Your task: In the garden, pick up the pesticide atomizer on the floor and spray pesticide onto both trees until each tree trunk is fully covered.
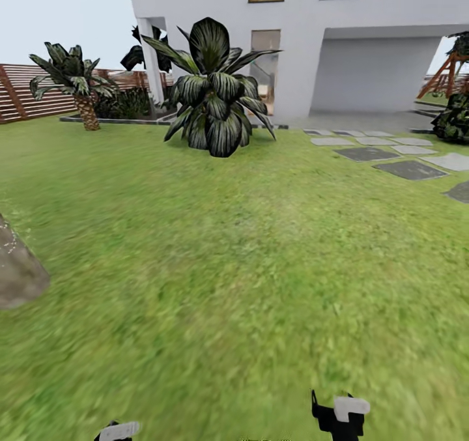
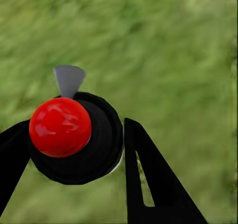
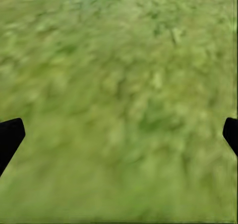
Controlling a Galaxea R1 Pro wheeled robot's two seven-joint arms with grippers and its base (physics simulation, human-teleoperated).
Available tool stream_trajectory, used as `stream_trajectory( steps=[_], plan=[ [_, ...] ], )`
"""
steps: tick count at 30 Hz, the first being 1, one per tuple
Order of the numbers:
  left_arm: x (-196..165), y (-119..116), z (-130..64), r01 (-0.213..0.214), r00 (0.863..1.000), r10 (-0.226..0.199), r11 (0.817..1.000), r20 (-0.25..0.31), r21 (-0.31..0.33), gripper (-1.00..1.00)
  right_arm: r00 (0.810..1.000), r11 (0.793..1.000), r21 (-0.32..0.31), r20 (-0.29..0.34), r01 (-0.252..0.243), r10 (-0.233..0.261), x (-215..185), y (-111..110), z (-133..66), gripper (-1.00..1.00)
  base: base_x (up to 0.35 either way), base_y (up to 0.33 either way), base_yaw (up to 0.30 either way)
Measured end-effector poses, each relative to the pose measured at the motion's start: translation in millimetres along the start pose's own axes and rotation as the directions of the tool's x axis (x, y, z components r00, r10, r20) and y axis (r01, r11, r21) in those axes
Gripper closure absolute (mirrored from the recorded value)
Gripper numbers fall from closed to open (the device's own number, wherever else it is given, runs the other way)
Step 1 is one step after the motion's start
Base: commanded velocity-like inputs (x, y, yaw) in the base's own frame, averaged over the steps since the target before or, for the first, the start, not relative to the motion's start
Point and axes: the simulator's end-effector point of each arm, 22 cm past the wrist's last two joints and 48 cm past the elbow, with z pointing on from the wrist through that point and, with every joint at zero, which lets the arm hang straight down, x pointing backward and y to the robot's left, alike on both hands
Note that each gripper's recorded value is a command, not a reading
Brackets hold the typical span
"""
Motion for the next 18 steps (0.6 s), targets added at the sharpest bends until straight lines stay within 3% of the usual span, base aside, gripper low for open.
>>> stream_trajectory(
  steps=[18],
  plan=[
    [8.3, 0.4, 0.1, -0.003, 1.0, 0.003, 1.0, -0.018, -0.001, 1.0, 1.0, 1.0, -0.001, -0.017, 0.003, -0.003, 8.4, 0.4, -0.2, -1.0, 0.0, -0.274, -0.257]
  ],
)
